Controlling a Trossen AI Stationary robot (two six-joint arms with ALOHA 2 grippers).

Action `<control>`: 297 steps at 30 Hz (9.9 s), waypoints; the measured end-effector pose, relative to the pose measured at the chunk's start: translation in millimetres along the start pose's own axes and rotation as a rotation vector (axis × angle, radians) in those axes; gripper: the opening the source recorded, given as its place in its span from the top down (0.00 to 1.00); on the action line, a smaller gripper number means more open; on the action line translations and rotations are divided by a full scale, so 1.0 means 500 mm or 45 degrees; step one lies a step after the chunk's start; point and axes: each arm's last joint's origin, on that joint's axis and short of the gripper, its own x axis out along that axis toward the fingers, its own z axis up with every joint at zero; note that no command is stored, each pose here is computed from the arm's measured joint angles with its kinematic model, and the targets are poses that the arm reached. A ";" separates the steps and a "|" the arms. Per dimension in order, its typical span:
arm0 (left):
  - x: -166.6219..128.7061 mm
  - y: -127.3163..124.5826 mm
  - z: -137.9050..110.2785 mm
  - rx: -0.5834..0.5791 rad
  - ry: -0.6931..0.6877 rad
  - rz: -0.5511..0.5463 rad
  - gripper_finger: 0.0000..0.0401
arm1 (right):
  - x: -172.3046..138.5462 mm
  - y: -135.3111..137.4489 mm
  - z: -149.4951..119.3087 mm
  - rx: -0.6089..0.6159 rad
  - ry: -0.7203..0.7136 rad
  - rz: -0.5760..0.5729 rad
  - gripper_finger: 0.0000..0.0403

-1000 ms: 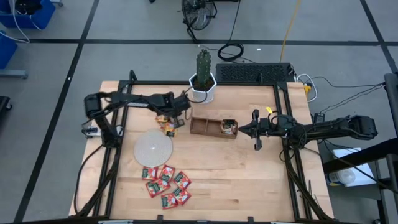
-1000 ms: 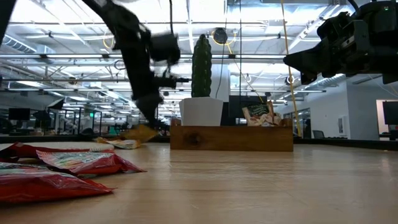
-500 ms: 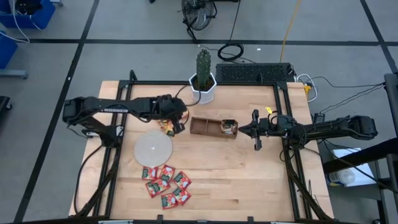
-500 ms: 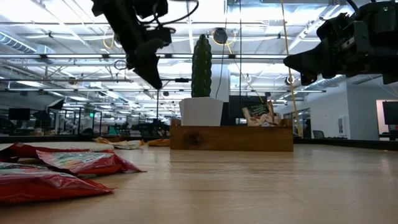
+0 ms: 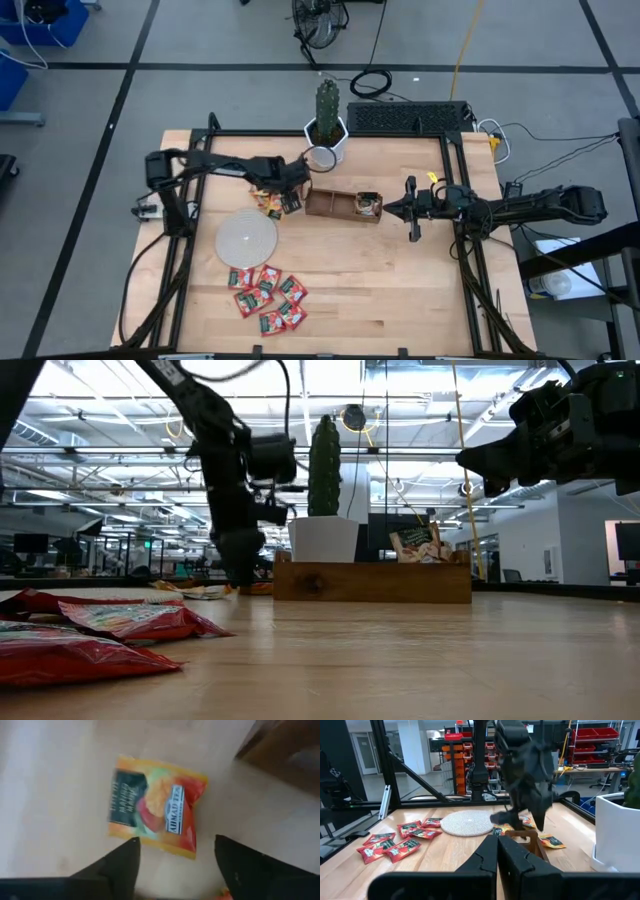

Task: Pick & Place Tea
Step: Put the yellow tea bag into the middle section of the wooden organizer

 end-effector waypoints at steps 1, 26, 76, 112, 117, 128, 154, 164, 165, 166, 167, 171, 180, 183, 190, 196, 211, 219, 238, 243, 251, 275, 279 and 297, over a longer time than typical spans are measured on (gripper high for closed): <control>0.014 0.001 -0.001 -0.002 0.019 0.002 0.32 | 0.000 0.000 0.000 0.000 -0.001 0.000 1.00; 0.066 0.039 0.000 -0.075 0.053 0.050 0.96 | 0.000 0.000 0.000 0.000 0.000 0.000 1.00; -0.076 -0.291 0.187 0.672 -0.604 0.342 0.98 | 0.000 0.000 -0.001 0.001 0.007 0.000 1.00; 0.020 -0.240 0.199 0.514 -0.531 0.114 0.79 | 0.000 0.000 -0.006 0.005 0.036 -0.001 1.00; 0.019 -0.244 0.197 0.520 -0.530 0.115 0.78 | 0.000 0.000 -0.006 0.005 0.038 -0.002 1.00; 0.013 -0.249 0.199 0.485 -0.520 0.105 0.66 | 0.000 0.000 -0.006 0.005 0.038 -0.002 1.00; -0.056 -0.291 0.183 0.595 -0.574 0.297 0.22 | 0.000 0.000 -0.006 0.005 0.037 -0.002 1.00; -0.077 -0.304 0.176 0.636 -0.583 0.328 0.23 | 0.000 0.000 -0.006 0.005 0.040 -0.002 1.00; -0.077 -0.304 0.175 0.642 -0.574 0.357 0.22 | 0.000 0.000 -0.006 0.005 0.039 -0.002 1.00; -0.077 -0.303 0.173 0.644 -0.562 0.391 0.22 | 0.001 0.000 -0.006 0.005 0.038 -0.002 1.00; -0.079 -0.300 0.171 0.646 -0.543 0.422 0.22 | 0.000 0.000 -0.006 0.005 0.039 -0.002 1.00; -0.112 -0.274 0.164 0.660 -0.489 0.371 0.24 | 0.000 0.000 -0.006 0.005 0.039 -0.002 1.00; -0.118 -0.145 0.180 0.370 -0.370 -0.450 0.36 | 0.001 0.000 -0.006 0.005 0.036 -0.001 1.00; -0.109 -0.149 0.184 0.362 -0.389 -0.393 0.46 | 0.001 0.000 -0.006 0.006 0.039 -0.002 1.00; -0.120 -0.183 0.180 0.501 -0.437 -0.364 0.95 | 0.001 0.000 -0.006 0.006 0.040 -0.001 1.00; -0.091 -0.201 0.179 0.522 -0.411 -0.371 0.99 | 0.001 0.000 -0.006 0.005 0.037 -0.002 1.00; -0.042 -0.203 0.181 0.496 -0.363 -0.395 1.00 | 0.001 0.000 -0.006 0.006 0.040 -0.002 1.00; -0.011 -0.216 0.176 0.490 -0.316 -0.517 1.00 | 0.001 0.000 -0.005 0.004 0.030 -0.001 1.00; 0.024 -0.228 0.170 0.400 -0.236 -0.157 1.00 | 0.001 0.000 -0.006 0.006 0.039 -0.001 1.00; 0.021 -0.237 0.167 0.421 -0.234 -0.076 1.00 | 0.001 0.000 -0.007 0.006 0.042 -0.001 1.00; 0.021 -0.230 0.157 0.433 -0.170 0.065 1.00 | 0.001 0.000 -0.007 0.006 0.042 -0.001 1.00; -0.037 -0.262 0.156 0.626 -0.205 0.348 0.92 | 0.001 0.000 -0.007 0.006 0.042 -0.001 1.00; -0.061 -0.261 0.158 0.617 -0.243 0.355 0.92 | 0.001 0.000 -0.006 0.005 0.034 -0.001 1.00; -0.241 -0.079 0.037 -0.031 0.060 0.426 0.71 | 0.001 0.000 -0.007 0.006 0.043 -0.001 1.00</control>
